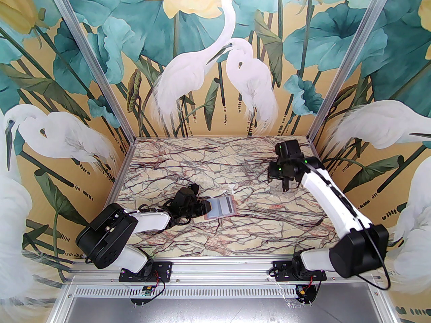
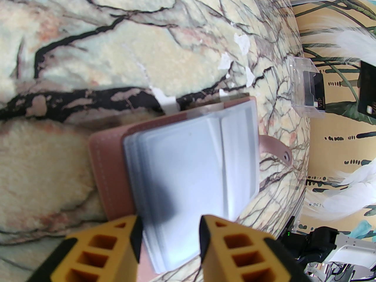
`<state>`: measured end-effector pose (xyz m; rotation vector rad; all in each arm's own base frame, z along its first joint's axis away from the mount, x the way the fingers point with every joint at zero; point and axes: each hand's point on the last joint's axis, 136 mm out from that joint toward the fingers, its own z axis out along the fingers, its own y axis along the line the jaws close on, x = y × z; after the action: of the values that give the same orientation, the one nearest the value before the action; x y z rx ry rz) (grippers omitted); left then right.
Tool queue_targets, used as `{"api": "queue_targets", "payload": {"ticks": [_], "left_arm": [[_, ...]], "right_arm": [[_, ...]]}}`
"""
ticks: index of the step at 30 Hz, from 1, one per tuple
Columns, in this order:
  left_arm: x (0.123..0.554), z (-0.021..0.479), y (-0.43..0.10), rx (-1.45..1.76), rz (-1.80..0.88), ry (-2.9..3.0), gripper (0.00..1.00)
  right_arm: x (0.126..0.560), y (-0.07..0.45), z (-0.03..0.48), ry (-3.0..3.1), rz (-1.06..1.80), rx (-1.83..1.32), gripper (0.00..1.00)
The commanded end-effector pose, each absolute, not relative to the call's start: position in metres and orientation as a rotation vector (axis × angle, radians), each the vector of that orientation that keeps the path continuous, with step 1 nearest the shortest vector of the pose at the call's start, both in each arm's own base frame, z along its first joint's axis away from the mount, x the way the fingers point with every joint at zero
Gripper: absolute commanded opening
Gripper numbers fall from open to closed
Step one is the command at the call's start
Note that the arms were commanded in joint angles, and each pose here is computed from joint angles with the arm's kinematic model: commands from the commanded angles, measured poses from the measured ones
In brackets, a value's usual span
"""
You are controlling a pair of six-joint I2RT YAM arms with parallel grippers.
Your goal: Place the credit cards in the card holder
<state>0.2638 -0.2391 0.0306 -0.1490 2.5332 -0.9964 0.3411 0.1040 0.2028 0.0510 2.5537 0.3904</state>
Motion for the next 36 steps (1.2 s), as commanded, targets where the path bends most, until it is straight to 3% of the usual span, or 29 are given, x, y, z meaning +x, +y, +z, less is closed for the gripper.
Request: {"api": "queue_targets", "payload": {"ticks": [1,18,36], "left_arm": [[0.249,0.005,-0.225,-0.202,-0.922,2.625,0.40],[0.249,0.006,-0.221,-0.216,-0.910,2.615,0.40],[0.248,0.005,-0.218,-0.233,-0.890,2.617,0.38]], "right_arm": [[0.337,0.150,0.216,2.472,0.684,-0.044,0.00],[0.302,0.269,0.133,2.555,1.128,-0.183,0.00],[0.282,0.291,0.064,2.652,1.205,-0.147,0.00]]}}
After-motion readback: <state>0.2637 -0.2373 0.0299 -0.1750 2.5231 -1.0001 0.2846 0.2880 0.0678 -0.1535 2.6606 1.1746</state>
